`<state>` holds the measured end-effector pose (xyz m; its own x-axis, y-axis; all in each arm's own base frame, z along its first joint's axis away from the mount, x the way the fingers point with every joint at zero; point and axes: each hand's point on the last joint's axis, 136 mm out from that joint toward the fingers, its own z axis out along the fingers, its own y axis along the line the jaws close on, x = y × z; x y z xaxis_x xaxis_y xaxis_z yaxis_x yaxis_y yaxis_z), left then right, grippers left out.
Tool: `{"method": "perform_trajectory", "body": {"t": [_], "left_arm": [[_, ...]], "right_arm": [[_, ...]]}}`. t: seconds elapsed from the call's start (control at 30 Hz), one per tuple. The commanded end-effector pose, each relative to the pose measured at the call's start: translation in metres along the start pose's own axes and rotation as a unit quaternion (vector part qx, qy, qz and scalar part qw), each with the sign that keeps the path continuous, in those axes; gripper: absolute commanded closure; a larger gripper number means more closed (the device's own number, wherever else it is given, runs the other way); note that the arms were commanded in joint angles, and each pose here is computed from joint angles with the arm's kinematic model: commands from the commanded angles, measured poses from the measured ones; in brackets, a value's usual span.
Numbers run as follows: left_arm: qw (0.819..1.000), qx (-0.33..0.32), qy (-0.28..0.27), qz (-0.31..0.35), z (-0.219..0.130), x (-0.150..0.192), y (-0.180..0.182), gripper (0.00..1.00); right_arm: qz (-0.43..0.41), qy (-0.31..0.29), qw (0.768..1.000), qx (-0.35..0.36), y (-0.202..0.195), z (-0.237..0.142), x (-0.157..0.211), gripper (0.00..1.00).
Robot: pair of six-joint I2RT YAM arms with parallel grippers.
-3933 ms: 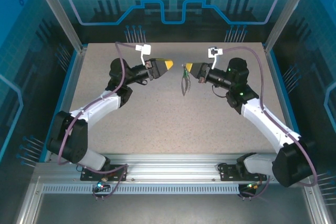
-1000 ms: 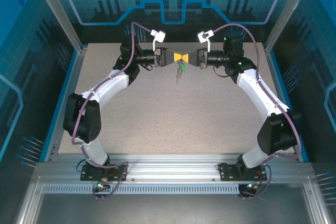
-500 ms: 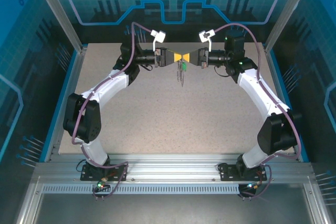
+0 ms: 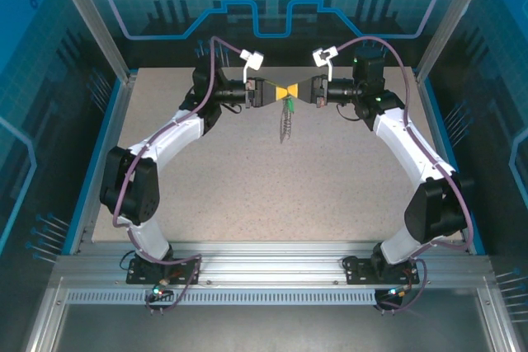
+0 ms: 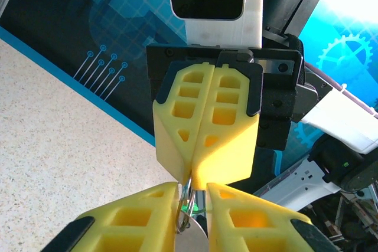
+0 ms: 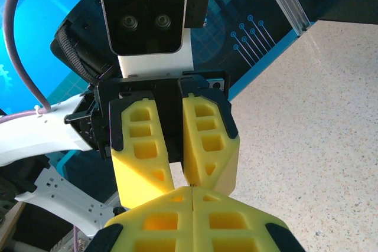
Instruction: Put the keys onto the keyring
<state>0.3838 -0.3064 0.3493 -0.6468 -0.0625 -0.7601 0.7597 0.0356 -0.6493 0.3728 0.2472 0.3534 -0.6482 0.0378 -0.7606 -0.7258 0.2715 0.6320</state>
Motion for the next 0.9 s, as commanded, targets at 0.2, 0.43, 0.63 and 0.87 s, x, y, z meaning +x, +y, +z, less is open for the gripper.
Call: {"method": "perform_trajectory", "body": {"t": [0.2,0.43,0.63,0.87], "left_arm": [[0.999,0.019,0.014,0.022,0.006,0.001,-0.011,0.99],[1.000,0.007,0.000,0.027,0.003,-0.004,-0.013,1.00],[0.999,0.007,-0.017,0.034,0.000,-0.010,-0.023,1.00],[0.999,0.014,-0.039,0.036,-0.005,-0.014,-0.040,1.00]], "right_arm": [[-0.003,-0.004,1.000,0.001,-0.007,-0.003,-0.002,1.00],[0.000,-0.024,0.999,0.024,-0.005,-0.016,-0.005,1.00],[0.006,-0.081,0.994,0.078,-0.001,-0.045,0.003,0.80],[0.024,-0.128,0.979,0.156,-0.005,-0.059,0.041,0.49]]}}
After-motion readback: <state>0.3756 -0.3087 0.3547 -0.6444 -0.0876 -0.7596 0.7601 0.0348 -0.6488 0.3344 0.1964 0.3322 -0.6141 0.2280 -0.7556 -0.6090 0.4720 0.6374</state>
